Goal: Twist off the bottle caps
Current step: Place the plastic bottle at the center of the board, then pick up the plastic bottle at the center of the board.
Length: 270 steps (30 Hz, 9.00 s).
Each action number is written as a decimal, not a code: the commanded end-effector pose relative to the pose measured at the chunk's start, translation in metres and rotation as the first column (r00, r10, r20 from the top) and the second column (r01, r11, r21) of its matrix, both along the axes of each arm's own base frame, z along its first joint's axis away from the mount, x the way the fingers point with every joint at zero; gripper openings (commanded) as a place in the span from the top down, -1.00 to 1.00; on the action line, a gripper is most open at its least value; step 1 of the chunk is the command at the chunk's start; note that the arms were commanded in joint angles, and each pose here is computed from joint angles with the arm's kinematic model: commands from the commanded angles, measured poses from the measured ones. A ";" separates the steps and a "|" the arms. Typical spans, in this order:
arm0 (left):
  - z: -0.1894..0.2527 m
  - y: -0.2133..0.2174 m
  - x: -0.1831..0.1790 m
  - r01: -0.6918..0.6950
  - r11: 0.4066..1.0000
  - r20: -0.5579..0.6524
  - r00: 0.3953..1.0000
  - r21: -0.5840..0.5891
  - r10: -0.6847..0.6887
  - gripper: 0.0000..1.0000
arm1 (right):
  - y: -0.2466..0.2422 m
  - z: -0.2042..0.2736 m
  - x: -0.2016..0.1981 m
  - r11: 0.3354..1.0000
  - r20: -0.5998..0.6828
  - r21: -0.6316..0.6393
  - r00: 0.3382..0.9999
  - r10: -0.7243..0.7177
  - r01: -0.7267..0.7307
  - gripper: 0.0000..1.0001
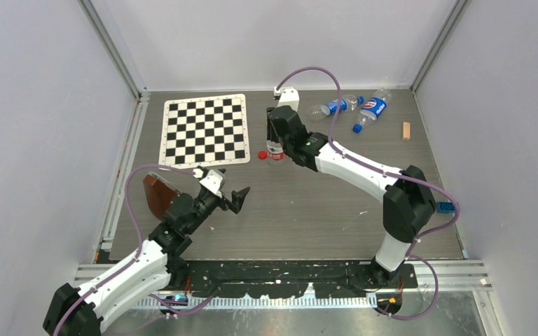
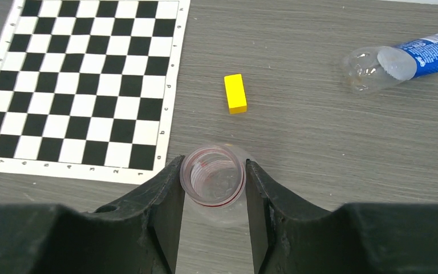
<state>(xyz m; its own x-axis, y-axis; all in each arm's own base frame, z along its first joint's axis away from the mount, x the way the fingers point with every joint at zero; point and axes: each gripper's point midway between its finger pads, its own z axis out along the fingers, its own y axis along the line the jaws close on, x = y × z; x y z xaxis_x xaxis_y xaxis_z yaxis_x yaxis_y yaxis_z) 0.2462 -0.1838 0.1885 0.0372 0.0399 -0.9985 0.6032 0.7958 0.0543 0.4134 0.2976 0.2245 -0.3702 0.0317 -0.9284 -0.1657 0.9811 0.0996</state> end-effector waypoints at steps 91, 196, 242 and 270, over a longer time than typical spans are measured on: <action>0.023 -0.011 0.008 0.020 0.999 0.046 0.999 -0.028 -0.019 -0.97 | -0.025 0.080 -0.051 0.974 0.086 0.136 0.981 0.172 -0.182 -0.82; 0.027 -0.061 0.008 0.163 0.964 -0.152 0.968 -0.211 -0.198 -0.97 | -0.109 -0.012 -0.114 0.486 0.197 0.768 0.876 0.440 -0.416 0.41; 0.094 -0.135 -0.019 0.501 0.568 -0.001 0.749 -0.653 -0.662 -0.78 | -0.024 0.004 -0.207 0.382 0.191 0.540 0.550 0.813 -0.750 0.47; 0.076 -0.137 -0.025 0.494 0.682 -0.063 0.784 -0.540 -0.617 -0.08 | -0.011 0.005 -0.214 0.296 0.215 0.579 0.492 0.843 -0.760 0.27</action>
<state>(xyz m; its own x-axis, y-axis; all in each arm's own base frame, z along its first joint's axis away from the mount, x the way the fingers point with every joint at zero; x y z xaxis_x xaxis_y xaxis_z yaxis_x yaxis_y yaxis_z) 0.2364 -0.3199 0.2387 -0.4022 -0.3601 -0.8418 0.8313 0.2416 -0.5006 0.2018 0.2798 0.2099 -0.6395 0.1104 -0.7609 -0.7442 0.1595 0.6486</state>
